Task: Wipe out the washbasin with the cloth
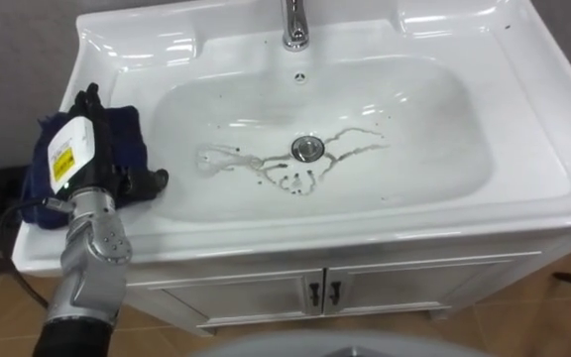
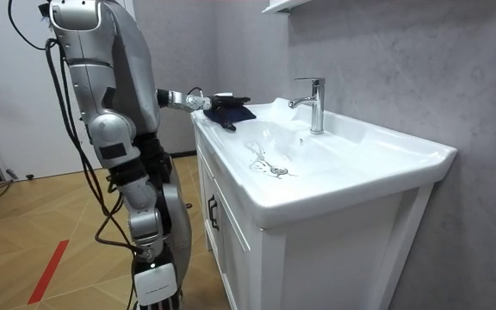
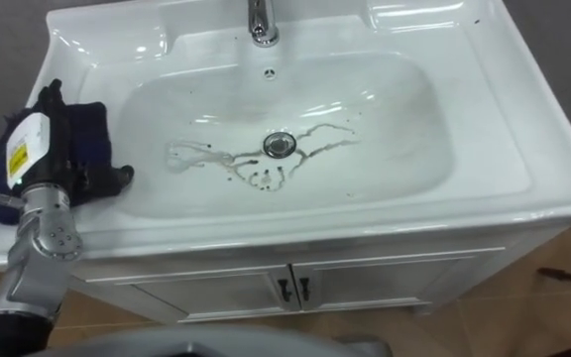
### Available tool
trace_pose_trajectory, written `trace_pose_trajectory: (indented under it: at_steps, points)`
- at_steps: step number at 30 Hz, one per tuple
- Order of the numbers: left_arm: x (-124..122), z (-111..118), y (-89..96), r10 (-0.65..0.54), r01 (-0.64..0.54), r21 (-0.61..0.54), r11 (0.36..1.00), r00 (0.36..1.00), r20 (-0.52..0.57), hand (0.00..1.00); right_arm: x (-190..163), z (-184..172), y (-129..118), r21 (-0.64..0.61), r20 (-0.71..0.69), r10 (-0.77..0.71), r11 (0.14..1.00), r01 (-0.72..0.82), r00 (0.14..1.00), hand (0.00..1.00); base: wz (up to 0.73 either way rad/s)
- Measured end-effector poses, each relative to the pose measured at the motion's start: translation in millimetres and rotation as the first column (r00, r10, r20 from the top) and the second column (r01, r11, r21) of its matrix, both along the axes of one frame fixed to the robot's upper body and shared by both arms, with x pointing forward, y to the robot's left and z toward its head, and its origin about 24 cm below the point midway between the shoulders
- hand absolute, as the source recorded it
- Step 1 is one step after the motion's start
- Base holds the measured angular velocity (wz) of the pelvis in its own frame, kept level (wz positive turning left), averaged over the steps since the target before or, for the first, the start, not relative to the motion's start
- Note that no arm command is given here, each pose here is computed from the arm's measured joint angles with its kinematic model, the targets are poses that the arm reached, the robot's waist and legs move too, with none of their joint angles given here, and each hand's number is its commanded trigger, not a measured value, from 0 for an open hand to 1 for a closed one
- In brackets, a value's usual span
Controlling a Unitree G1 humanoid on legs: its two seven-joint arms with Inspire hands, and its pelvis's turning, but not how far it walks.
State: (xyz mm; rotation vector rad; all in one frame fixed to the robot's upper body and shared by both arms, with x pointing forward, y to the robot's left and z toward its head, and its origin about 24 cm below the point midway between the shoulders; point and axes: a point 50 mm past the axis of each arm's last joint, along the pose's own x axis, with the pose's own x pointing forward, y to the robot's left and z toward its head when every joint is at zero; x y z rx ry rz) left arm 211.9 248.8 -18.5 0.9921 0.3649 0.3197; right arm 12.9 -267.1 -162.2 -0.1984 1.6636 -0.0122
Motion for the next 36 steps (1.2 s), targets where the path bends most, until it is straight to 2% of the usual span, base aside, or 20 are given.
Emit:
trace_pose_trajectory:
  at_steps: [24,36]
  points:
    - [0.1,3.8,-1.8,-0.006,0.006,-0.011,1.000,1.000,-0.007,0.00,-7.2,-0.1,-0.1,-0.012,-0.021,-0.031,0.999,0.031,0.999,0.00,0.00]
    - [0.2,2.9,-5.4,-0.023,0.023,-0.004,1.000,1.000,-0.011,0.00,-5.1,-0.2,0.1,-0.025,-0.030,0.029,0.999,-0.029,0.999,0.00,0.00]
